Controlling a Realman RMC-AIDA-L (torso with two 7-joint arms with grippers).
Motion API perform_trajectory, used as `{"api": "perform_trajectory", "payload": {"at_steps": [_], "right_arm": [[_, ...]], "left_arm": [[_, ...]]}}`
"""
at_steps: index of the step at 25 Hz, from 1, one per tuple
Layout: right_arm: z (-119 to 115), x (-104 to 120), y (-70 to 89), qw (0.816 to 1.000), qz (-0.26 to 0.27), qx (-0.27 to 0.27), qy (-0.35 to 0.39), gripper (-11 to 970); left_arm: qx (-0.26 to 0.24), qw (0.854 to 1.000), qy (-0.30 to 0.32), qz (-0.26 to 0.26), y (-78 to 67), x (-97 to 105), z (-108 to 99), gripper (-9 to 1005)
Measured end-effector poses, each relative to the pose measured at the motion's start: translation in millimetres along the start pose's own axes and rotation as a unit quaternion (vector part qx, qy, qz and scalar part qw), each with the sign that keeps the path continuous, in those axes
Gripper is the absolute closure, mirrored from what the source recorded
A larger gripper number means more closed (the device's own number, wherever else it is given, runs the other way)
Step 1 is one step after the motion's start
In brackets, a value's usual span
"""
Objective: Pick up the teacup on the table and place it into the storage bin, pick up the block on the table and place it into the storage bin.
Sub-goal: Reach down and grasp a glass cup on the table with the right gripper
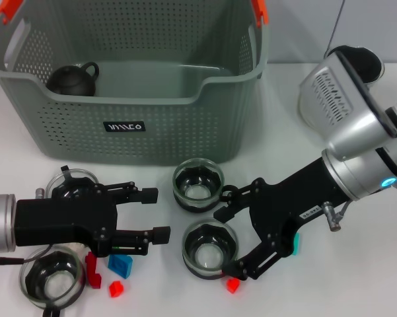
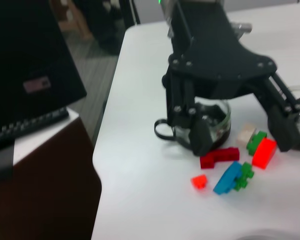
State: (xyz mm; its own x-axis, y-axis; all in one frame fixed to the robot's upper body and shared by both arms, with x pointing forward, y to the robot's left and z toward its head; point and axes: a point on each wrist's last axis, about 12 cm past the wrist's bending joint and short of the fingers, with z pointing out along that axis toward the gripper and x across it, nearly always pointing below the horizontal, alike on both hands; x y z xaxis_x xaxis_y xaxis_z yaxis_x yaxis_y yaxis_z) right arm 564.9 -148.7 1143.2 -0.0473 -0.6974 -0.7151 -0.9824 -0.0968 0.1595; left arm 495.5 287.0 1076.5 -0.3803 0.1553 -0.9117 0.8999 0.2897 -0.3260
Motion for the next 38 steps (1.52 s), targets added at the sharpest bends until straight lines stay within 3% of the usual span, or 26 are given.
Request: {"api": "perform_trajectory", "payload": {"at_steps": [22,38], "right_arm": [[59.8,-9.7,4.6,0.991,-0.054,0.007,0.122,14],[76.1,-13.3,6.6,0.988,-0.066,0.02,0.14,15]], "left_arm": [[0.003,1.0,-0.014,0.016,-3.4,2.7,0.9,163],[-0.004,1.0,-0.017,0.014,-3.3,4.2,-0.6,164]]}}
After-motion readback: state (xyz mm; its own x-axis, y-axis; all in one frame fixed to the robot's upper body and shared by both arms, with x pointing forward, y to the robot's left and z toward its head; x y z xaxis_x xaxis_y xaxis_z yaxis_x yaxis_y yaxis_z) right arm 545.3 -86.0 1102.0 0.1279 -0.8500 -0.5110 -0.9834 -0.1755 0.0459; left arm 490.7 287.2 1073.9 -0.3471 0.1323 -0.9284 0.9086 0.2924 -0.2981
